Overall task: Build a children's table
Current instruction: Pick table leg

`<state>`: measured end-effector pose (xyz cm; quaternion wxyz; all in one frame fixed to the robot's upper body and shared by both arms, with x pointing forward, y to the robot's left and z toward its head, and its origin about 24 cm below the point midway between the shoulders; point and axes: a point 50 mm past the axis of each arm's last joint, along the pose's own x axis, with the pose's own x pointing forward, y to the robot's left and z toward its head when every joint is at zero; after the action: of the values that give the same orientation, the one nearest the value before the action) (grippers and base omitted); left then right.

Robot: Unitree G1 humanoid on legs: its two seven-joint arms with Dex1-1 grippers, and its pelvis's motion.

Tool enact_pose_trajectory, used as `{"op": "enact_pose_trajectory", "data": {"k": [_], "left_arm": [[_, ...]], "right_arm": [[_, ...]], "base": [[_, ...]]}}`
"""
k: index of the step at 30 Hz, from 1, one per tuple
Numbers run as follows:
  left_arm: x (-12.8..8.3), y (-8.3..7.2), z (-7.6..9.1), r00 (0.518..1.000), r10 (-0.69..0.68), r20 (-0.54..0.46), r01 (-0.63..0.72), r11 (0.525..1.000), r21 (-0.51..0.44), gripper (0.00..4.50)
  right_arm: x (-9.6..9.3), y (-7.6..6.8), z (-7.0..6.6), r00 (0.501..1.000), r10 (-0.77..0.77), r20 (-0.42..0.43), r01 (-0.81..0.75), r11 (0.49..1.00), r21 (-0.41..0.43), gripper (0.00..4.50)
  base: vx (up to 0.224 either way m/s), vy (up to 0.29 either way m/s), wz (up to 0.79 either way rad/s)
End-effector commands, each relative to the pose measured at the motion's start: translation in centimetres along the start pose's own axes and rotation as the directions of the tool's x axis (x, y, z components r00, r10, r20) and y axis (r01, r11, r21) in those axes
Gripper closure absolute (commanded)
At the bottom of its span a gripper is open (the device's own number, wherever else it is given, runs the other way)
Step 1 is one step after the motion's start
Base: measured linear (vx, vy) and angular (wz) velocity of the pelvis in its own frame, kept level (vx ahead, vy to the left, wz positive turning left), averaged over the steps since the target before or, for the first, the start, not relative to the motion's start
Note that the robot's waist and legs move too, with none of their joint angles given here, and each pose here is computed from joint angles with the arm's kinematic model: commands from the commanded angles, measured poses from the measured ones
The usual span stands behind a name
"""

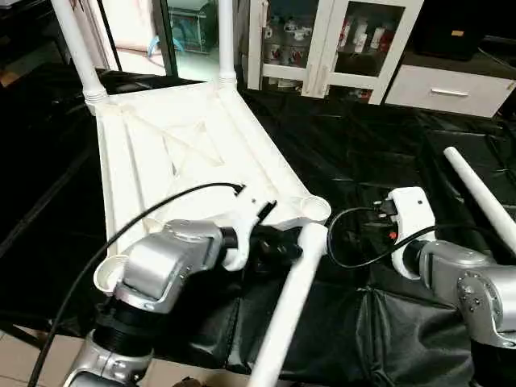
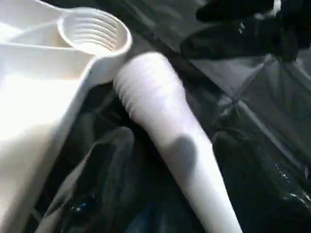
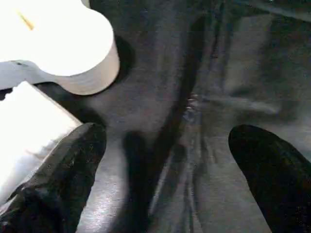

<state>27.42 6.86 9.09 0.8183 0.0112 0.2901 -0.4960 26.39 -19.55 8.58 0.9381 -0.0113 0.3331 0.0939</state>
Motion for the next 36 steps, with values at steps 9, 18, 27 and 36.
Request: {"op": "enact_pose_trajectory", "data": {"k": [9,18,27,36], "left_arm": [[0.7,-1.3,-0.2,0.999,-0.006,-0.049,0.007,1.000,0.018,0.46],[1.1,-0.8,0.3,0.998,0.044,0.048,-0.046,0.997,0.061,0.16],[0.5,-0.2,1.1,0.992,0.041,0.122,-0.046,0.998,0.040,0.16],[-1.5,0.9,3.6,0.883,0.194,0.428,-0.261,0.960,0.103,0.16]], "right_arm": [[-0.4,0.0,0.1,1.000,-0.006,0.029,0.006,1.000,0.007,0.00],[-0.5,0.3,0.4,0.997,0.003,0.074,-0.005,1.000,0.018,0.00],[-0.9,0.1,0.6,0.995,-0.003,0.103,0.001,1.000,0.018,0.00],[-2.7,1.4,1.8,0.931,0.124,0.343,-0.139,0.990,0.020,0.00]], "base": [[0.000,0.000,0.00],[0.000,0.000,0.00],[0.000,0.000,0.00],[0.000,0.000,0.00]]}}
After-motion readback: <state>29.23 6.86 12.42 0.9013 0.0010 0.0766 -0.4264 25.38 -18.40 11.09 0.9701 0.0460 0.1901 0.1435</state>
